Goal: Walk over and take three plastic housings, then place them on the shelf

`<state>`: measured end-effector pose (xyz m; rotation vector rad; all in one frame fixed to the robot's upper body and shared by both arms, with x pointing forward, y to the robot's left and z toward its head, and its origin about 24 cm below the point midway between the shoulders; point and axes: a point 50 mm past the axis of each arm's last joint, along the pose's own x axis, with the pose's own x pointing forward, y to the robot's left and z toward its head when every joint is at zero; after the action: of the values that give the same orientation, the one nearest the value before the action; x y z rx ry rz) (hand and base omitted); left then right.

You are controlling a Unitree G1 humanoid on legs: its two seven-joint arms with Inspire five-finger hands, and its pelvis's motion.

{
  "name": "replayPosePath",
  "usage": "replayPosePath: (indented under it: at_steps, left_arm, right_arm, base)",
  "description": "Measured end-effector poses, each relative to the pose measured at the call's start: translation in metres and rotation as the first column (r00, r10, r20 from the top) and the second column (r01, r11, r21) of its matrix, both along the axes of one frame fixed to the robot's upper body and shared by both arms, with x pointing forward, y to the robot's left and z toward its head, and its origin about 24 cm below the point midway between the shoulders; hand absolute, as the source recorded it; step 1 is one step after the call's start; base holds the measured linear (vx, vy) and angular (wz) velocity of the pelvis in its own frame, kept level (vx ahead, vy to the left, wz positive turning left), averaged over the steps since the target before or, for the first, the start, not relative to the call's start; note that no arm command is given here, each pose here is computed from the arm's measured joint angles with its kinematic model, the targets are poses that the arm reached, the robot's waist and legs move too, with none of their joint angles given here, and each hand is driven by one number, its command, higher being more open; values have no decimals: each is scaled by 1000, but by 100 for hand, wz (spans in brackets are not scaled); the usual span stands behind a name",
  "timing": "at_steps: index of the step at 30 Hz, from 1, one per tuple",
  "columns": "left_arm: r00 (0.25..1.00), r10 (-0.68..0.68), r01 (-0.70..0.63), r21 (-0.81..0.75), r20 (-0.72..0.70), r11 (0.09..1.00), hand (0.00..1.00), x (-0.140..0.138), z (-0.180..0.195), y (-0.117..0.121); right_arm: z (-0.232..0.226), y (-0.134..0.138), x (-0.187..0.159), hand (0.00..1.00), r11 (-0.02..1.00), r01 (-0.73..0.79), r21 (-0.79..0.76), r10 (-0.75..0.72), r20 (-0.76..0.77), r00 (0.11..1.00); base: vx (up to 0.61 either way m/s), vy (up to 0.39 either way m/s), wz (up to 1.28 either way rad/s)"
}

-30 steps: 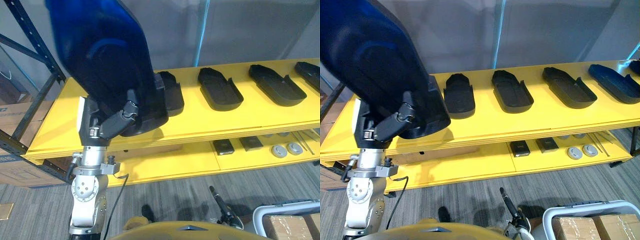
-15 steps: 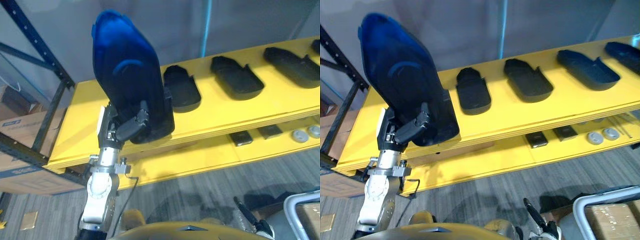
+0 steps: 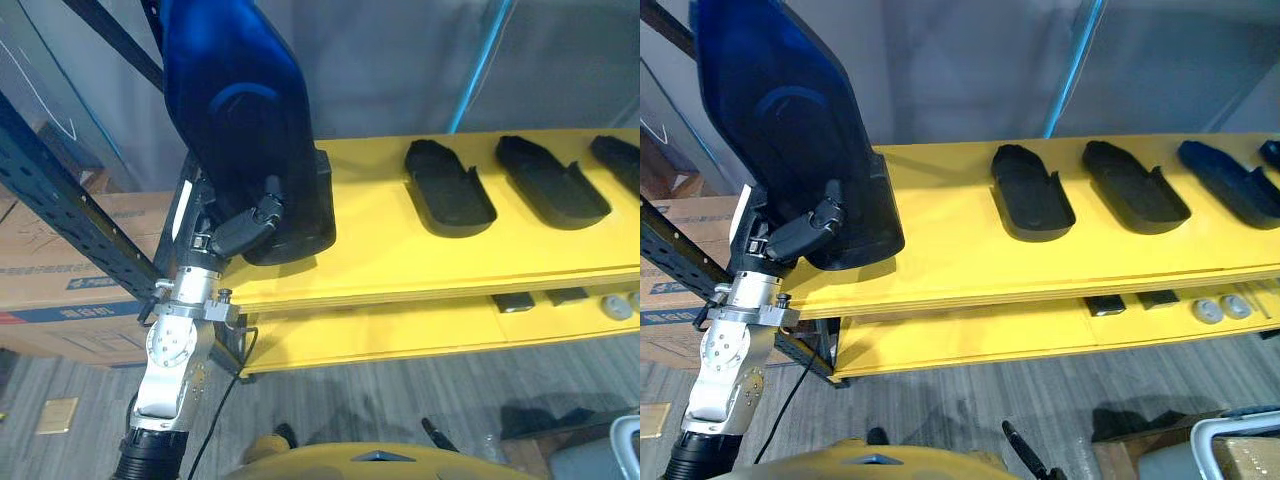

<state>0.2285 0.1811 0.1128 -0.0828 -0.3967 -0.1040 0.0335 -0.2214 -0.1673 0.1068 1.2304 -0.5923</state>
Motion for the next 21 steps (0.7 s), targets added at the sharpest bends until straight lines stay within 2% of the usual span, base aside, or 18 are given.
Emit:
replayPosePath:
  at_steps: [4,9,14,17,19,21]
  left_arm:
    - [1000,3,-4,-24,-18,1000,0,0,-3,-3]
    - [999,15,-16,-24,-42,1000,0,1,-5,1]
    - [985,-23,32,51,-172,998,0,9,-10,7]
    - [975,-35,55,85,-221,995,0,28,-5,14]
    - [975,-41,56,65,-218,996,0,50,8,21]
    - [979,-27,41,64,-203,997,0,58,17,28]
  right_arm:
    - [2,1,9,100,995,-102,-4,102,40,994]
    - [4,1,19,100,997,-73,17,70,100,992]
    - [5,0,23,100,993,-96,63,87,124,988]
    - [4,1,19,100,987,-127,95,115,121,986]
    - [4,1,17,100,982,-160,97,148,122,981]
    - [5,2,20,100,980,-176,92,163,134,977]
  base:
    - [-21,-6,34]
    - [-69,-21,-8]
    - [-61,-12,-28]
    - [-3,9,-16]
    - [22,22,-7]
    - [11,13,-3]
